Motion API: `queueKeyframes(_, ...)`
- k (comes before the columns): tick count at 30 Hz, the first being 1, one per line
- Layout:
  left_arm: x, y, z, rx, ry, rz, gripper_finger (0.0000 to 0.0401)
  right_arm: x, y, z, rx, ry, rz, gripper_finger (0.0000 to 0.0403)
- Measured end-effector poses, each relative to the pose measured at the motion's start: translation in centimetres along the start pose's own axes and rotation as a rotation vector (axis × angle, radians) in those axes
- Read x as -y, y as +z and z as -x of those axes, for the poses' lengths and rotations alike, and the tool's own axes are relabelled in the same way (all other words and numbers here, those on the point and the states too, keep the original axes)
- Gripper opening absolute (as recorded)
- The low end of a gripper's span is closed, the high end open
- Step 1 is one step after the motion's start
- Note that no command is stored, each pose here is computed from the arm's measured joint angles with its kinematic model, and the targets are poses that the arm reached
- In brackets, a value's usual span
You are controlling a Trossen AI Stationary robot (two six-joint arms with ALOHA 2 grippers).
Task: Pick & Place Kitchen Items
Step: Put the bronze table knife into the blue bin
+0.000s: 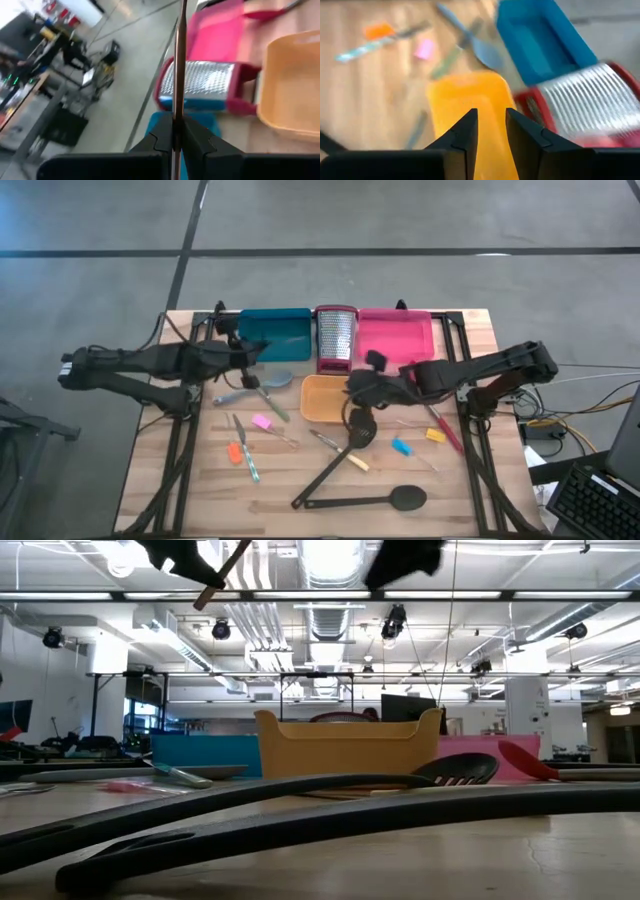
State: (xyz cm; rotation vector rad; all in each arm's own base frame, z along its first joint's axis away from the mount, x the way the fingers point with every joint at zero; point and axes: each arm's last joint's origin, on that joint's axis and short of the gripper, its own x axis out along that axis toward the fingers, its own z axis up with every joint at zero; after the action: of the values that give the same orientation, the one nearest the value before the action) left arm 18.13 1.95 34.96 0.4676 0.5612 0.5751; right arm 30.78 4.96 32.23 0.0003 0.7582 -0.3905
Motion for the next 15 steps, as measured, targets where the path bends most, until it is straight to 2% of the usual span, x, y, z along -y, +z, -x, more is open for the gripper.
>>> queueKeyframes(5, -2.1, 0.0, -1.8, -0.137, 0.06, 0.027, 0.0021, 0.8, -2.3, 1.9, 0.016, -0.169, -0.046, 0.0077)
queueKeyframes(8, -3.4, -0.6, -3.5, -0.251, 0.037, 0.036, 0.0021, 1.3, -3.4, 3.0, 0.057, -0.197, -0.079, 0.0064)
queueKeyframes(15, -6.4, -3.3, -8.4, -0.47, 0.018, 0.11, 0.0021, 2.9, -5.6, 4.3, 0.094, -0.182, -0.149, 0.0039)
